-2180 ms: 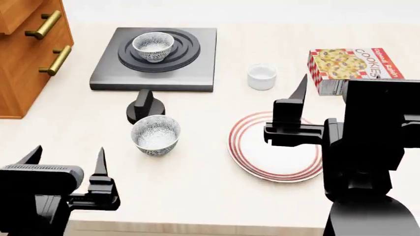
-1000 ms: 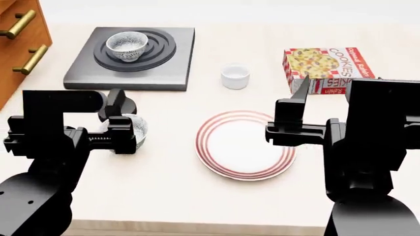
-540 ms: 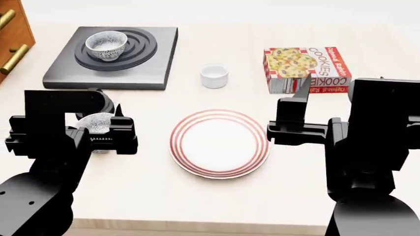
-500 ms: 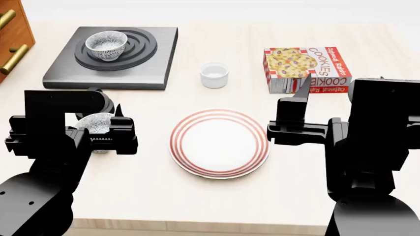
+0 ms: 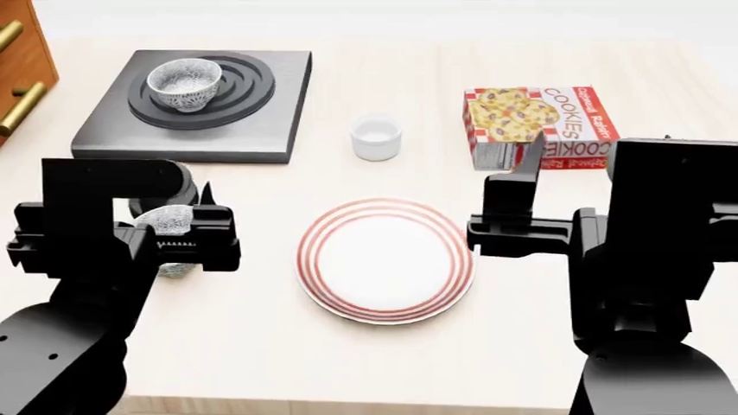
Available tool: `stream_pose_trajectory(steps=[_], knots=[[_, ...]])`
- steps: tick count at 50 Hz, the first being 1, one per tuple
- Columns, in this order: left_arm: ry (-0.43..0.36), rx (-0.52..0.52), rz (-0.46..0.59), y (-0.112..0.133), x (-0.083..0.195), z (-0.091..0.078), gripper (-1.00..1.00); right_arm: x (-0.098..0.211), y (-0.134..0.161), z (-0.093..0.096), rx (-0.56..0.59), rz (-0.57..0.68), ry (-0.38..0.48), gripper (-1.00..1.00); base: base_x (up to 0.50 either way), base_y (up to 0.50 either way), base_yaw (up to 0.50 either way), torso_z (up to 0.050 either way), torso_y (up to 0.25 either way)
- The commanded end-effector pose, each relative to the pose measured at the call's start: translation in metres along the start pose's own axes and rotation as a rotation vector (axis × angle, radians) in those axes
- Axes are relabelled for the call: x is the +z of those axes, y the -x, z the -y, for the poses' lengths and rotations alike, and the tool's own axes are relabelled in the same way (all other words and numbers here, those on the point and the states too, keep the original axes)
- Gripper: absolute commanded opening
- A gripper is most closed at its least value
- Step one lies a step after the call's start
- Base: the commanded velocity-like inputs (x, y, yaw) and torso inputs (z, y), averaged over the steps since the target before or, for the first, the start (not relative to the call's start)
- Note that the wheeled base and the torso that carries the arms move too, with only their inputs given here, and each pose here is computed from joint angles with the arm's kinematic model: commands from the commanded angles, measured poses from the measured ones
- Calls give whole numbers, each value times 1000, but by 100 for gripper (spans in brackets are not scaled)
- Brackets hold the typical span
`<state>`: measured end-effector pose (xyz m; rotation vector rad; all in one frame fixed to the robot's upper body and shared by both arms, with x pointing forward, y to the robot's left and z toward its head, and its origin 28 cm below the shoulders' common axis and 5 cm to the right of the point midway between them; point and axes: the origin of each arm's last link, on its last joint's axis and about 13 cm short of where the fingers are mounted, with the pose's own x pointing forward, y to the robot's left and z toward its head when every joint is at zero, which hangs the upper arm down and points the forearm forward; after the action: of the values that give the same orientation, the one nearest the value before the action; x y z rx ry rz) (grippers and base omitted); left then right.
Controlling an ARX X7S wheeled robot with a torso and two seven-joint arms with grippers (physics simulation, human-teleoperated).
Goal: Pick the akita bowl on the stove and place it on the plate.
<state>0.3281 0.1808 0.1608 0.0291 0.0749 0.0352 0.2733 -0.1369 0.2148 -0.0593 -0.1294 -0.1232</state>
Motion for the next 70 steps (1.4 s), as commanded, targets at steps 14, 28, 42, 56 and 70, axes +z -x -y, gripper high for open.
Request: stream_pose_trajectory(steps=[14, 28, 42, 56, 70], knots=[[-2, 4, -1, 0, 0, -2, 100, 1, 0, 0, 6, -2, 1, 100, 267, 0, 0, 0, 0], [1, 3, -2, 0, 0, -2, 100, -1, 0, 0, 5, -1, -1, 100, 267, 0, 0, 0, 0], [-2, 1, -2, 0, 0, -2, 100, -1, -1, 0, 6, 1, 0, 100, 267, 0, 0, 0, 0], [-7, 0, -4, 0, -1, -2, 100, 0, 0, 0, 6, -1, 4, 100, 268, 0, 0, 0, 1], [-9, -5, 0, 1, 2, -2, 100, 0, 0, 0, 7, -1, 5, 100, 266, 0, 0, 0, 0]])
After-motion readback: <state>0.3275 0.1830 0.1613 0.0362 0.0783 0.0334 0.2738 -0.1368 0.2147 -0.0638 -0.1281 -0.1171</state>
